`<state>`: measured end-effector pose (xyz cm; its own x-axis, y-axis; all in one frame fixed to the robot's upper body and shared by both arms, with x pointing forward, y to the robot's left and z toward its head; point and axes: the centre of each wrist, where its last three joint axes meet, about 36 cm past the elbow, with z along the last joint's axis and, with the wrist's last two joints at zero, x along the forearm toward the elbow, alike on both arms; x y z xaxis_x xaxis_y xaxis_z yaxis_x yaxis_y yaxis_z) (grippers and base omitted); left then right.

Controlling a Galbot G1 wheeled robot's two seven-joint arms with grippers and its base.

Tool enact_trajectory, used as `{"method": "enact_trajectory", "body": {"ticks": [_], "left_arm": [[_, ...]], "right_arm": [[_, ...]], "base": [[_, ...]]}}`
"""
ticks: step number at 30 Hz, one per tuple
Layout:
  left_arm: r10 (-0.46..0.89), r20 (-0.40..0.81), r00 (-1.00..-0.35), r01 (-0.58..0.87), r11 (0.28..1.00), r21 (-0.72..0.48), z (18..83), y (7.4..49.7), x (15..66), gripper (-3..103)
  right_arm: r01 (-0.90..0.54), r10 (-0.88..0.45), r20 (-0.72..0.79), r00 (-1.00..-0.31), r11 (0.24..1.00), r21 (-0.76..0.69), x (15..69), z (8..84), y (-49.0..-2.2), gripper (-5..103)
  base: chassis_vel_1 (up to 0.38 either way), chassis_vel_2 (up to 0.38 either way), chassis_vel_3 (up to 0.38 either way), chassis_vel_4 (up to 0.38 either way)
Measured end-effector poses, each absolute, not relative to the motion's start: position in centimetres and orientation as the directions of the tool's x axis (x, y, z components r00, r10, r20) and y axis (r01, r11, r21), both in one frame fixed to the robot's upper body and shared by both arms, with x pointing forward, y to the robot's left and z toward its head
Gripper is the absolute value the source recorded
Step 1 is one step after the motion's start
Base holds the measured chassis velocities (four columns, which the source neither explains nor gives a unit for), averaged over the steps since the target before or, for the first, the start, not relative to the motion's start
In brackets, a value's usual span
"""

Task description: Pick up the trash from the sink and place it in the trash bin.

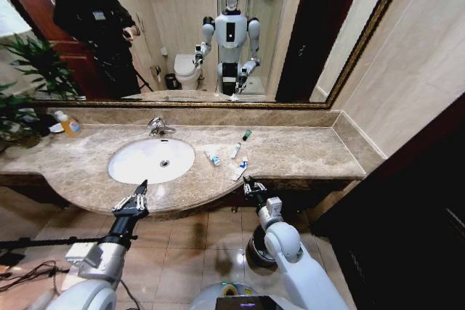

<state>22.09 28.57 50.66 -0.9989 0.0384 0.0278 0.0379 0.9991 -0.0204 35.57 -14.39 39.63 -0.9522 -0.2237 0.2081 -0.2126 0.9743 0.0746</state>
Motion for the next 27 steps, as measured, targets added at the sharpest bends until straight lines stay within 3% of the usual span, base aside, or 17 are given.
{"method": "enact_trajectory", "body": {"ticks": [8, 13, 27], "left_arm": [[0.038, 0.028, -0.999, 0.038, 0.999, -0.020, 50.7, 28.6, 22.1, 0], [0.038, 0.028, -0.999, 0.038, 0.999, -0.020, 50.7, 28.6, 22.1, 0], [0.038, 0.028, -0.999, 0.038, 0.999, -0.020, 50.7, 28.6, 22.1, 0]], "right_arm": [[-0.224, -0.236, 0.204, -0.950, 0.971, 0.081, 35.4, 39.7, -13.3, 23], [-0.233, -0.245, 0.198, -0.949, 0.969, 0.086, 35.3, 39.8, -12.7, 41], [-0.238, -0.247, 0.191, -0.950, 0.969, 0.072, 35.6, 39.3, -11.8, 38]], "base": [[0.000, 0.000, 0.000, 0.000], [0.000, 0.000, 0.000, 0.000], [0.000, 0.000, 0.000, 0.000]]}}
